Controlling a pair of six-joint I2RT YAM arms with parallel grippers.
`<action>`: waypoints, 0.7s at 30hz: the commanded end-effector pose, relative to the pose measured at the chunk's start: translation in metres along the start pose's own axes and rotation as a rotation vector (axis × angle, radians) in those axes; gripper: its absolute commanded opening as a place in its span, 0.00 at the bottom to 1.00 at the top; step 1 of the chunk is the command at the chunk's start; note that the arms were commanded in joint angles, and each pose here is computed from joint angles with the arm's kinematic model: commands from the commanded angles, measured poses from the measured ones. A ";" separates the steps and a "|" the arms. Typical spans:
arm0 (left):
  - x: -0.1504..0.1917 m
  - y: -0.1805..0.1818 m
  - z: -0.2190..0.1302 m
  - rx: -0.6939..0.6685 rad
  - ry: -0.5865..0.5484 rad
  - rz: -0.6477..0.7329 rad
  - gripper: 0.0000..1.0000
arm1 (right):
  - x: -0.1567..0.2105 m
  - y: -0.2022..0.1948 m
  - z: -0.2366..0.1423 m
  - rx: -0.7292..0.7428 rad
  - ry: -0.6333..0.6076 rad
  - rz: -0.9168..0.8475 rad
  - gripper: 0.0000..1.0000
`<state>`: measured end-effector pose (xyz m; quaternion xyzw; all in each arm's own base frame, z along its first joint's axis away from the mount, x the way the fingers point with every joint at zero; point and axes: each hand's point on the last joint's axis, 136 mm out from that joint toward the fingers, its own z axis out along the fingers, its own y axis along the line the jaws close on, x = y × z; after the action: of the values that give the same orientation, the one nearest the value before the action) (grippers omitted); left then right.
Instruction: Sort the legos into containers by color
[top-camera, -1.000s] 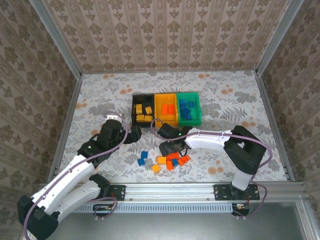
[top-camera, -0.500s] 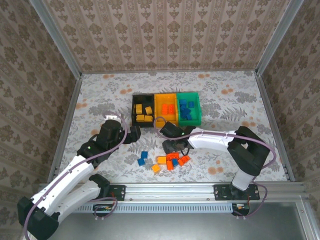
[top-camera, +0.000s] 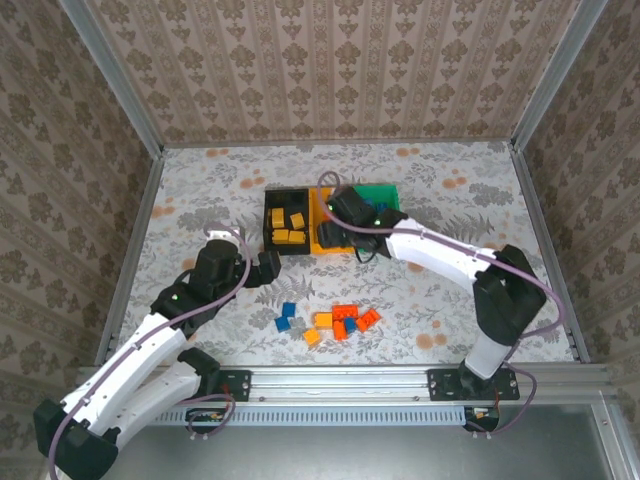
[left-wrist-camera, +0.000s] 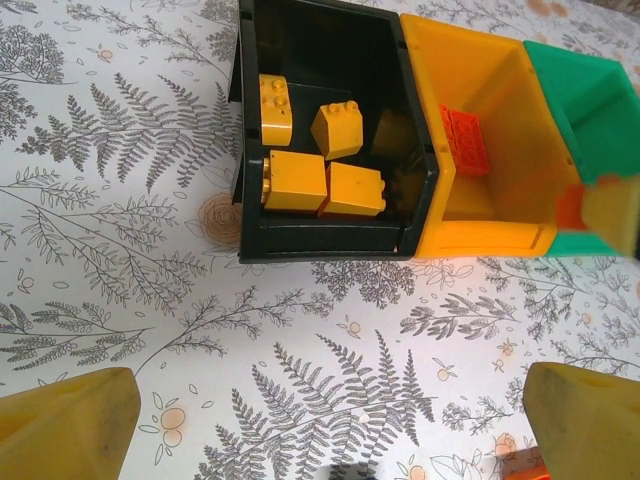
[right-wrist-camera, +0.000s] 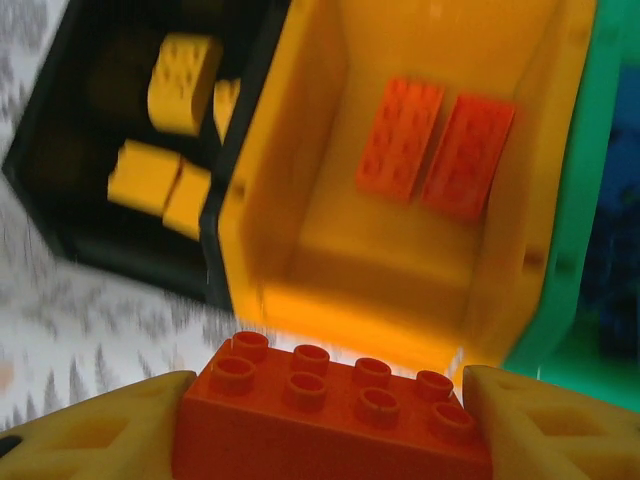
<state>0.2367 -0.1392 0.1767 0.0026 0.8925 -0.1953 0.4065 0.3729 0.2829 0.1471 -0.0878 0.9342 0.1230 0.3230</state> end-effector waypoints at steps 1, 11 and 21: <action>0.008 0.003 -0.001 0.004 0.029 -0.015 1.00 | -0.023 -0.013 0.025 0.061 -0.021 0.008 0.57; 0.019 -0.005 -0.001 0.055 0.098 0.004 0.98 | -0.058 -0.016 0.064 0.082 -0.028 0.038 0.79; 0.051 0.000 0.007 0.002 0.322 0.062 0.79 | -0.062 -0.008 0.016 0.003 -0.092 0.053 0.86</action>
<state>0.2177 -0.1479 0.1470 0.0419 0.9287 -0.1917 0.3147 0.4466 0.2870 0.1425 -0.0546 0.9307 0.1109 0.3443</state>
